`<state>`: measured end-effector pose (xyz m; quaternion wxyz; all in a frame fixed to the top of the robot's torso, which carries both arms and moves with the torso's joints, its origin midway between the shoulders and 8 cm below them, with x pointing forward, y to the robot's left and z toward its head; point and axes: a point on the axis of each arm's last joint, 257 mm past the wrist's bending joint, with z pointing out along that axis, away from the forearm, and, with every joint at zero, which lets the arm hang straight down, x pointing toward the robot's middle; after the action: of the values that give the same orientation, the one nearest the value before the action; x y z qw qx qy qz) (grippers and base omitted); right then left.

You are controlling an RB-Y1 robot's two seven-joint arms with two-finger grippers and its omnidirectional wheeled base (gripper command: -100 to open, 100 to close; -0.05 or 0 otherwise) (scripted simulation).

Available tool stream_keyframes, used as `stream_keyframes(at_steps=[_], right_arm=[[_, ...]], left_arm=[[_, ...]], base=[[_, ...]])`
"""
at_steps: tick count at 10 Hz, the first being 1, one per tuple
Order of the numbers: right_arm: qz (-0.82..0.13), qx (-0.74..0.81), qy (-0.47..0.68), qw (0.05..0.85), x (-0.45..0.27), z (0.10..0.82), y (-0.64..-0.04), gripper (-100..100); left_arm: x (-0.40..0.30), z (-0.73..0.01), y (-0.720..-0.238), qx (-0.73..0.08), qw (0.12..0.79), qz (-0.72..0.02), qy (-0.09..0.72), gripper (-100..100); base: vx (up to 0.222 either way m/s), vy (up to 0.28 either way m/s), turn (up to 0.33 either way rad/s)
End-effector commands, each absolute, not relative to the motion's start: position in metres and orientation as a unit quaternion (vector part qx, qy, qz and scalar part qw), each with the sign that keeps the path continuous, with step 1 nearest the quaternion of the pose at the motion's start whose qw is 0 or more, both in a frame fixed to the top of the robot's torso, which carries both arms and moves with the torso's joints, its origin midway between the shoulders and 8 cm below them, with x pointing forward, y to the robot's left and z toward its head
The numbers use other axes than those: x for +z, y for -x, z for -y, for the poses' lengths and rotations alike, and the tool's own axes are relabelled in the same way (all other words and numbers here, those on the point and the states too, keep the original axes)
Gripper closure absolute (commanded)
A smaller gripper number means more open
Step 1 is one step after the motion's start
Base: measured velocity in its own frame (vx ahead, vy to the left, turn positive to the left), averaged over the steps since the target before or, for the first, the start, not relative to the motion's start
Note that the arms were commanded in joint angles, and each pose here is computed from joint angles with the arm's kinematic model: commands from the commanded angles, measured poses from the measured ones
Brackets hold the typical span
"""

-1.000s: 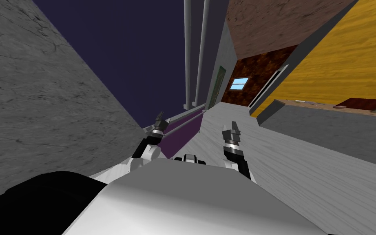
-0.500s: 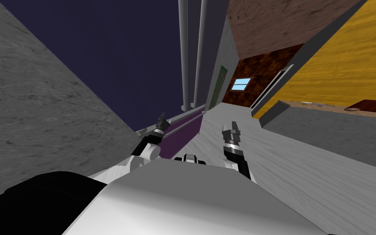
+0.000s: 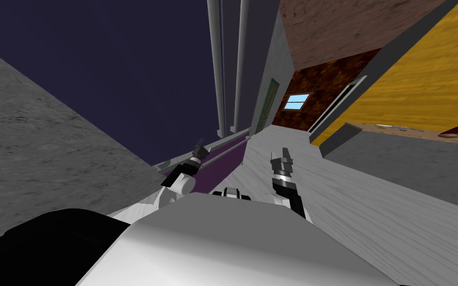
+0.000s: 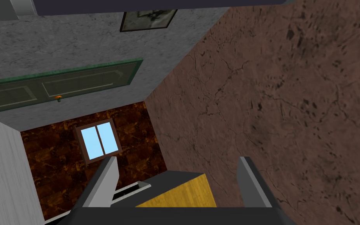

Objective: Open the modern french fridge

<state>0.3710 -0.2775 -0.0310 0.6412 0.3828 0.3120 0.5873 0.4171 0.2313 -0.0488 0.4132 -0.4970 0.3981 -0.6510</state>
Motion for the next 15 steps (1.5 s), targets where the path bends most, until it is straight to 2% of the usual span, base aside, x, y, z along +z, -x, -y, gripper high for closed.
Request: stream_keyframes(at_steps=[1,6,10,13,15], right_arm=[[-0.312,0.587,-0.383,0.641,-0.031,0.278,-0.371,0],[-0.312,0.587,-0.383,0.641,-0.031,0.278,-0.371,0],[-0.312,0.587,-0.383,0.641,-0.031,0.278,-0.371,0],[-0.312,0.587,-0.383,0.641,-0.031,0.278,-0.371,0],[-0.312,0.587,-0.383,0.641,-0.031,0.278,-0.371,0]], left_arm=[[-0.059,-0.223,-0.419,-0.651,0.381,-0.404,0.517,-100],[-0.064,-0.205,-0.418,-0.656,0.328,-0.407,0.543,-100],[-0.045,-0.191,-0.412,-0.681,0.290,-0.379,0.556,-100],[-0.022,-0.189,-0.408,-0.702,0.278,-0.345,0.557,-100],[-0.024,-0.190,-0.405,-0.698,0.279,-0.351,0.559,-100]], base=[[0.103,-0.057,0.051],[0.094,-0.070,0.032],[0.093,-0.059,0.030],[0.034,-0.028,0.017],[0.042,-0.006,0.008]])
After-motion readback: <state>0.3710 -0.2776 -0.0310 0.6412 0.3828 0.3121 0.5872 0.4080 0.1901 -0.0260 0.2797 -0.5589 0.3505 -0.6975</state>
